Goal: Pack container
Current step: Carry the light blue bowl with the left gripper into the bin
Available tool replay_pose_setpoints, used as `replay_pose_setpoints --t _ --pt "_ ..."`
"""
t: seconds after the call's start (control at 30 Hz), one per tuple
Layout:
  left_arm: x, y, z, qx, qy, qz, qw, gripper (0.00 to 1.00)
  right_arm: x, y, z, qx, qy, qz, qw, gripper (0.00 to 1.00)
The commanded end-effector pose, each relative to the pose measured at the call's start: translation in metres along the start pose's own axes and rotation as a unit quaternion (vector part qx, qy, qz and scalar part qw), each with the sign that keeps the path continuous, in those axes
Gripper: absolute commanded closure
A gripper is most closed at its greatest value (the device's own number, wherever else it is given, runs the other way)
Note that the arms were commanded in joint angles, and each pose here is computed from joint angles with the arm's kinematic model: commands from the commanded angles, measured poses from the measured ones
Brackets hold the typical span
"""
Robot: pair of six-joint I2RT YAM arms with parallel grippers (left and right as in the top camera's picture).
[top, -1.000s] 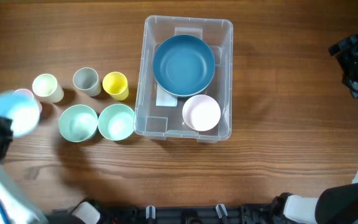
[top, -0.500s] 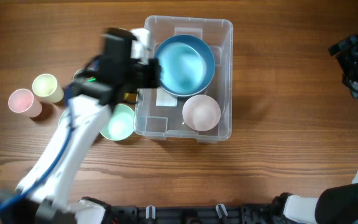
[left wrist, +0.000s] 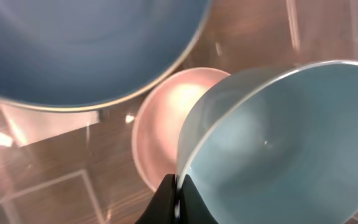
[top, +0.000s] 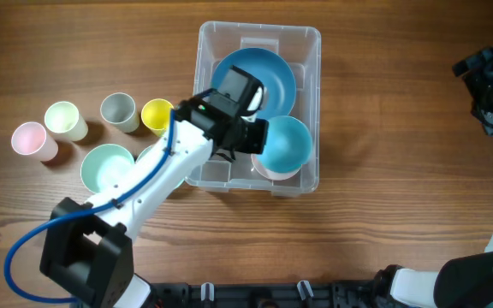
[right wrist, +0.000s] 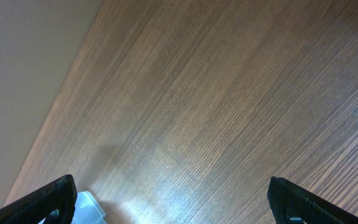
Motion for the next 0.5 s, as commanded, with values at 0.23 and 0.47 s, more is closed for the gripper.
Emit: replay_pose_setpoints --t 0.23,0.47 --pt "0.114 0.053 -0.016 0.083 -0.054 -0.101 0.99 0.5 -0.003 -0.001 0.0 -0.001 -0.005 0.007 1.0 0.0" --pt "0.219 0.162 0.072 0.355 -0.061 -0.223 0.906 0.47 -0.003 -0.001 0.0 -0.001 -0.005 0.007 1.0 0.0"
Point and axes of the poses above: each gripper's point midway between its finger pads, its own x axis back along the fingers, its own y axis along the line the jaws close on, z = x × y, the point moved 9 cm from there along x, back along the fingers, and after that the axes turned 13 degrees about -x, right-handed, at the moved point
